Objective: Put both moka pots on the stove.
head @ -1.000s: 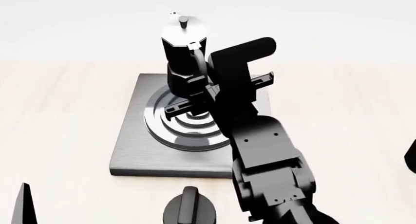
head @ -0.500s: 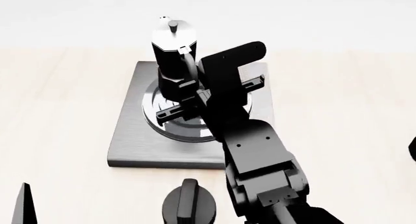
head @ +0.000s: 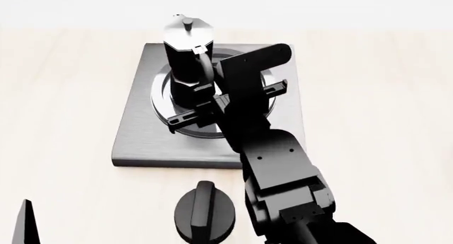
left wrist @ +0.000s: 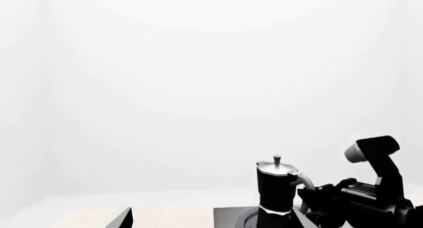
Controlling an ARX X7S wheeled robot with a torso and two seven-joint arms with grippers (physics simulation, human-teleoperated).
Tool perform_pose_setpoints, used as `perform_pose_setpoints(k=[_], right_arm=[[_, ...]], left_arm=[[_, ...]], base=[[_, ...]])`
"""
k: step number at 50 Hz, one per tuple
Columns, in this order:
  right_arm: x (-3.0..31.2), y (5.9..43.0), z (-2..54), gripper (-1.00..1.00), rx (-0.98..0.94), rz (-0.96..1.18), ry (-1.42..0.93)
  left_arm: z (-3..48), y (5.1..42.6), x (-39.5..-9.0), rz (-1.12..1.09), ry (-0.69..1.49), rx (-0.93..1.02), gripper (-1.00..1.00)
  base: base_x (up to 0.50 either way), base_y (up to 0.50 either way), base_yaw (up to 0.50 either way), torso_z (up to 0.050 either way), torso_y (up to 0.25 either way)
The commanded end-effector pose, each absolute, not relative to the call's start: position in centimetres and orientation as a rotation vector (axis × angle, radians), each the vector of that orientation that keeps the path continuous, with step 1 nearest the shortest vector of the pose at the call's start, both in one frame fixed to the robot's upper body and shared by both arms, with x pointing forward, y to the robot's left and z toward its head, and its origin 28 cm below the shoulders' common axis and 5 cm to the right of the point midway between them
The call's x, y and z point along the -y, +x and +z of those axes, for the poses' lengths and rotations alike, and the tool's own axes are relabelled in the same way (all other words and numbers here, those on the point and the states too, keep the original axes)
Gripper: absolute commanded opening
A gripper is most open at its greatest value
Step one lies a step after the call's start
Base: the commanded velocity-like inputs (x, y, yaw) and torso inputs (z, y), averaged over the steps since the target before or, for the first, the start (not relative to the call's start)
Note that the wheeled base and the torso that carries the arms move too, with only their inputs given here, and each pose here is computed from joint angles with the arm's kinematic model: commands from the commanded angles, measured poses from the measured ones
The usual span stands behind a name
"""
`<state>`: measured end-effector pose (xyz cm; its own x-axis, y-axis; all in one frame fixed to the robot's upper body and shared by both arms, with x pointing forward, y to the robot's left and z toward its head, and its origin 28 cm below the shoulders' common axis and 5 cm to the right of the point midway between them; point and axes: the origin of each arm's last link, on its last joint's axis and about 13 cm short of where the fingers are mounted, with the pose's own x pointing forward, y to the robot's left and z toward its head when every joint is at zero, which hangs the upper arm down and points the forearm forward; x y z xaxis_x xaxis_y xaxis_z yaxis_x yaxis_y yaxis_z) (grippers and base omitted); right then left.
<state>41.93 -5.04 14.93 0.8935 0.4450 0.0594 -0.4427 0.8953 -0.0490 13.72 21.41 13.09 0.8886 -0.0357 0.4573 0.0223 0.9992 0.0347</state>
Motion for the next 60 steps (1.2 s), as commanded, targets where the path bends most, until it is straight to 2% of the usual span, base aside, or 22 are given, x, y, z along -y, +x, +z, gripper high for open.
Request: perform_pose_setpoints(k=[1, 3, 4, 19, 27, 32, 38, 42, 49, 52, 60], right_arm=[[4.9, 41.7, 14.2, -1.0, 0.05, 0.479, -0.053], [4.9, 41.7, 14.3, -1.0, 0.046, 0.477, -0.046], [4.9, 41.7, 14.4, 1.0, 0.049, 0.471, -0.045], [5.0, 41.7, 14.8, 1.0, 0.089, 0.475, -0.054], [6.2, 36.6, 16.7, 1.0, 0.2, 0.487, -0.021], [7.1, 34.4, 16.8, 1.0, 0.236, 0.452, -0.101], [8.7, 32.2, 17.9, 1.0, 0.317, 0.346, -0.11], [10.0, 30.5, 18.5, 1.0, 0.383, 0.333, -0.213], [13.0, 28.3, 19.1, 1.0, 0.326, 0.336, -0.2], [14.2, 27.7, 19.3, 1.0, 0.29, 0.344, -0.263], [17.3, 25.6, 20.8, 1.0, 0.243, 0.445, -0.276]], left_arm=[[13.1, 13.7, -21.4, -0.03, 0.023, 0.479, 1.0], [13.1, 13.7, -21.4, -0.03, 0.022, 0.48, 1.0], [13.1, 13.7, -21.4, -0.03, 0.022, 0.48, 1.0], [13.1, 13.7, -21.4, -0.028, 0.022, 0.479, 1.0], [13.1, 13.8, -21.4, -0.028, 0.024, 0.475, 1.0], [13.1, 13.8, -21.4, -0.031, 0.025, 0.475, 1.0], [13.0, 13.8, -21.4, -0.033, 0.029, 0.474, 1.0], [12.9, 13.8, -21.4, -0.032, 0.029, 0.475, 1.0], [13.0, 13.7, -21.3, -0.033, 0.029, 0.478, 1.0], [13.0, 13.7, -21.3, -0.036, 0.032, 0.477, 1.0], [13.1, 13.6, -21.1, -0.04, 0.036, 0.478, 1.0]], base=[[0.0, 0.0, 0.0, 0.0, 0.0], [-0.01, 0.0, 0.0, 0.0, 0.0], [0.0, 0.0, 0.0, 0.0, 0.0], [0.0, 0.0, 0.0, 0.0, 0.0], [0.0, 0.0, 0.0, 0.0, 0.0], [0.0, 0.0, 0.0, 0.0, 0.0], [0.0, 0.0, 0.0, 0.0, 0.0], [0.0, 0.0, 0.0, 0.0, 0.0], [0.0, 0.0, 0.0, 0.0, 0.0], [0.0, 0.0, 0.0, 0.0, 0.0], [0.0, 0.0, 0.0, 0.0, 0.0]])
